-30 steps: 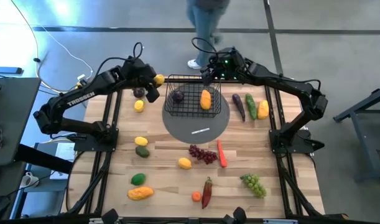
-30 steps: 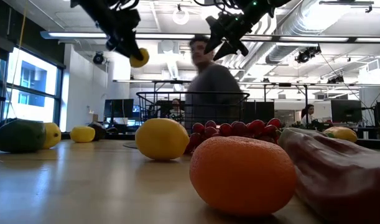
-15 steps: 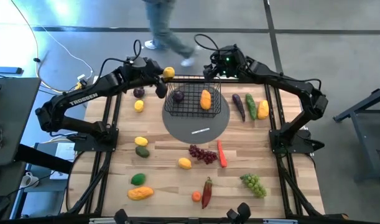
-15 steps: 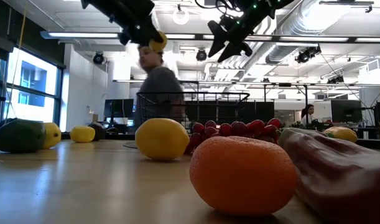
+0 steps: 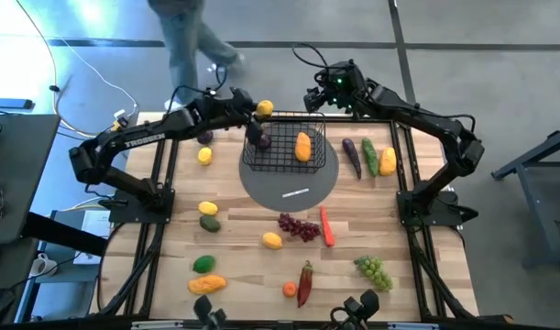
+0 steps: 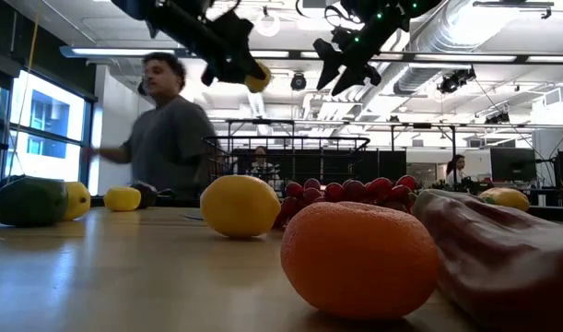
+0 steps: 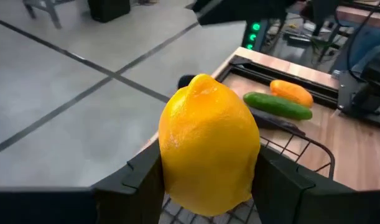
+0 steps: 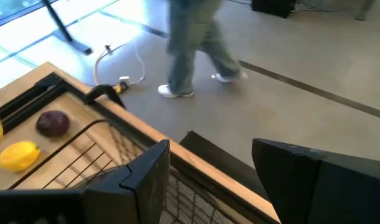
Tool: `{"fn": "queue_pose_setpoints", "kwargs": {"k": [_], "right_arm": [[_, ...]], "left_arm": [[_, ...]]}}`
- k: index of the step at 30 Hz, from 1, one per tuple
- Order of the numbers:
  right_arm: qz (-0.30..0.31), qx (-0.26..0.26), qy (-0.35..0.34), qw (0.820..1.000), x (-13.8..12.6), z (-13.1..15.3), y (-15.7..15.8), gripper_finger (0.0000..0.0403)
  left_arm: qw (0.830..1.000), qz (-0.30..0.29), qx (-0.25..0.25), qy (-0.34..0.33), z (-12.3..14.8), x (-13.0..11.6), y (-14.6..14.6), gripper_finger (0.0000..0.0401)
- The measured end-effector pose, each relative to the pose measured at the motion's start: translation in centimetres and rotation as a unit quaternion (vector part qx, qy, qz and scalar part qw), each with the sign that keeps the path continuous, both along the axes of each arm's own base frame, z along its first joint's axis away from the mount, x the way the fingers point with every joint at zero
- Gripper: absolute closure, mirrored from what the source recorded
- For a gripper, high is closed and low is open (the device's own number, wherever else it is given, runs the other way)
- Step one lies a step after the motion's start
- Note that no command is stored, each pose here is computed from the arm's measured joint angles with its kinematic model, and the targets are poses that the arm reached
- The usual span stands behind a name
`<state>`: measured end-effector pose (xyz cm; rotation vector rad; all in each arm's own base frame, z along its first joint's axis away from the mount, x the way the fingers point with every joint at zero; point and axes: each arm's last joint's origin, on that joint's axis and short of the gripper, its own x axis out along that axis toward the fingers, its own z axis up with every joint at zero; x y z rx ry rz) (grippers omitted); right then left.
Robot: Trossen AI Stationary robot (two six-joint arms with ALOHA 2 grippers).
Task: Build produce basket
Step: Put the top right yellow lemon into the black wire basket
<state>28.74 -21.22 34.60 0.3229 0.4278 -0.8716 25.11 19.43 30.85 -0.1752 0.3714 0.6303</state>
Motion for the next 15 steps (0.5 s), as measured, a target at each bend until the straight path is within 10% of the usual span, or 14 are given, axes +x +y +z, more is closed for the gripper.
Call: {"fn": "queue_pose_setpoints", "kwargs": {"k": [15], "right_arm": [[-0.026,0.000,-0.002,1.000,-0.4,0.0,-0.5,0.0192]], "left_arm": [[0.997,-0.012,-0.064,0.032,-6.8,3.8,2.8,0.0219]]}}
